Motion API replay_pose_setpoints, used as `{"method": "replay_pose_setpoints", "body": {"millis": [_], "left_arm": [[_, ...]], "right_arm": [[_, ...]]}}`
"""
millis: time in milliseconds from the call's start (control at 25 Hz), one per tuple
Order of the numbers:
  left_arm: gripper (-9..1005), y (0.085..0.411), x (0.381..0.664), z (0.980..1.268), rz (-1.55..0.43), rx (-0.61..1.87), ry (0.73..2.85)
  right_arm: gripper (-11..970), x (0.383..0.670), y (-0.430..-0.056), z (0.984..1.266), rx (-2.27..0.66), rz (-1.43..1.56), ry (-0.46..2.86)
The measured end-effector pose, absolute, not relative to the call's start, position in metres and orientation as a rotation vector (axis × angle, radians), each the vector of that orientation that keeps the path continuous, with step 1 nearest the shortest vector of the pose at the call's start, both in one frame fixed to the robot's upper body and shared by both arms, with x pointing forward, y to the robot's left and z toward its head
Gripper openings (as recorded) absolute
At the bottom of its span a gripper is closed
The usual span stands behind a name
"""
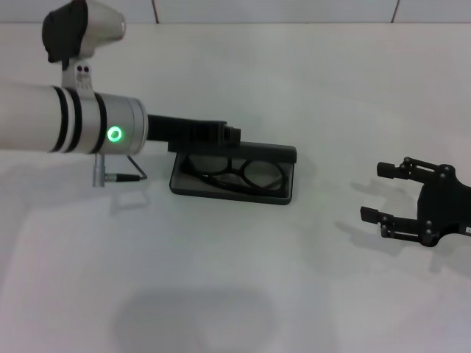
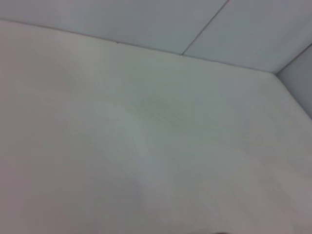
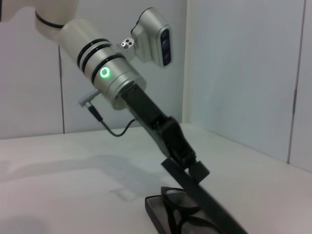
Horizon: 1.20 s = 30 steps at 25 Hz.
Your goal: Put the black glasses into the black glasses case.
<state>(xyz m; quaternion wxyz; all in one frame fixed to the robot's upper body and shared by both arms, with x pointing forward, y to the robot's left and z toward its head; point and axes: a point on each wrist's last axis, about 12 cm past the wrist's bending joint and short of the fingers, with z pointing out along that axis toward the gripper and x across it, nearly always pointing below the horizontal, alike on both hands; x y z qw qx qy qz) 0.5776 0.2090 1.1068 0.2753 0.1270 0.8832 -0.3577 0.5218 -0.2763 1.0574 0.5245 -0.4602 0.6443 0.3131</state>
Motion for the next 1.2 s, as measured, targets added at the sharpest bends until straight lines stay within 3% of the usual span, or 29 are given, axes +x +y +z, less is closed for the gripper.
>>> {"method": "replay_pose_setpoints", "body": {"millis": [1200], "left_arm": [[15, 0.220, 0.552, 1.079, -1.009, 0.411, 2.275]], "right_arm": [[750, 0.525, -0.277, 1.059, -1.091, 0.741, 1.555]]}}
